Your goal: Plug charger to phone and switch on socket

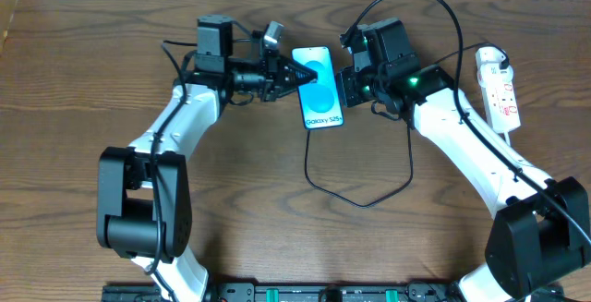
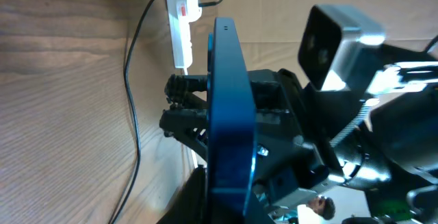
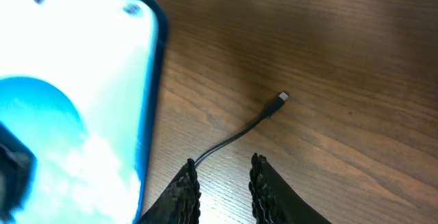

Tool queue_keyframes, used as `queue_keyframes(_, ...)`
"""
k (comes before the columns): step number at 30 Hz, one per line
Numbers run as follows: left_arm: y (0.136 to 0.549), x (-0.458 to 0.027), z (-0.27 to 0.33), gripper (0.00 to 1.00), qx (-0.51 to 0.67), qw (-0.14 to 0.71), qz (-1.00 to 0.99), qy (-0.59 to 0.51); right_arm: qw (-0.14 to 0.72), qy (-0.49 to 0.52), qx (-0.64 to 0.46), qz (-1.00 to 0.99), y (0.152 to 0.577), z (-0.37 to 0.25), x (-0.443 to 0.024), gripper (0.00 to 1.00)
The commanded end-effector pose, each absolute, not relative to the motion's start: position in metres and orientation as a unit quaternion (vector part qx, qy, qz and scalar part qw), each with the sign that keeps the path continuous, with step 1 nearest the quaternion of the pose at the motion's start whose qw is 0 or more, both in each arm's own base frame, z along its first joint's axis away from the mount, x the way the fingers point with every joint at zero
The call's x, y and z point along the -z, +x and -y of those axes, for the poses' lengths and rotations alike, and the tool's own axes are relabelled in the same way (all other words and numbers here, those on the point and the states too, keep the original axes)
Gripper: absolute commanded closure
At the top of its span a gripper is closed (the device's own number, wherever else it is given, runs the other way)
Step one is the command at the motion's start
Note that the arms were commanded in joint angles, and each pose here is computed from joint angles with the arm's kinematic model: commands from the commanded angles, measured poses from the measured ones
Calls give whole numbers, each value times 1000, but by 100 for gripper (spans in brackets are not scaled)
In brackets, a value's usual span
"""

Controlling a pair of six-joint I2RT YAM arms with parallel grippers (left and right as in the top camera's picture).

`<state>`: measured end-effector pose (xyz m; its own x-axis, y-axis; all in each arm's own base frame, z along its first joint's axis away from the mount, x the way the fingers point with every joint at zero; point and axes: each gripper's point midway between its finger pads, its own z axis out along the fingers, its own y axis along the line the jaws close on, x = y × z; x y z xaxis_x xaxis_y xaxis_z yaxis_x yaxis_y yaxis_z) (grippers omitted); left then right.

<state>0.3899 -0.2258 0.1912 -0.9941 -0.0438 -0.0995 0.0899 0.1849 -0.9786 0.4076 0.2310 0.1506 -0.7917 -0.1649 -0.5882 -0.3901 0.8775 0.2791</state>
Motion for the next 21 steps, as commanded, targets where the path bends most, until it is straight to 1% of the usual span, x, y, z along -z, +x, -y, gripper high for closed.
queue_keyframes(1, 388, -190, 237, 93, 633, 44, -773, 13, 291, -161, -211, -919, 407, -239, -158, 75)
queue_keyframes(12, 386, -190, 241, 93, 632, 40, -773, 13, 282, -162, -284, -902, 401, -262, -171, 76)
queue_keyframes(21, 387, -189, 241, 93, 630, 35, -776, 0, 273, -174, -306, -895, 388, -284, -175, 76)
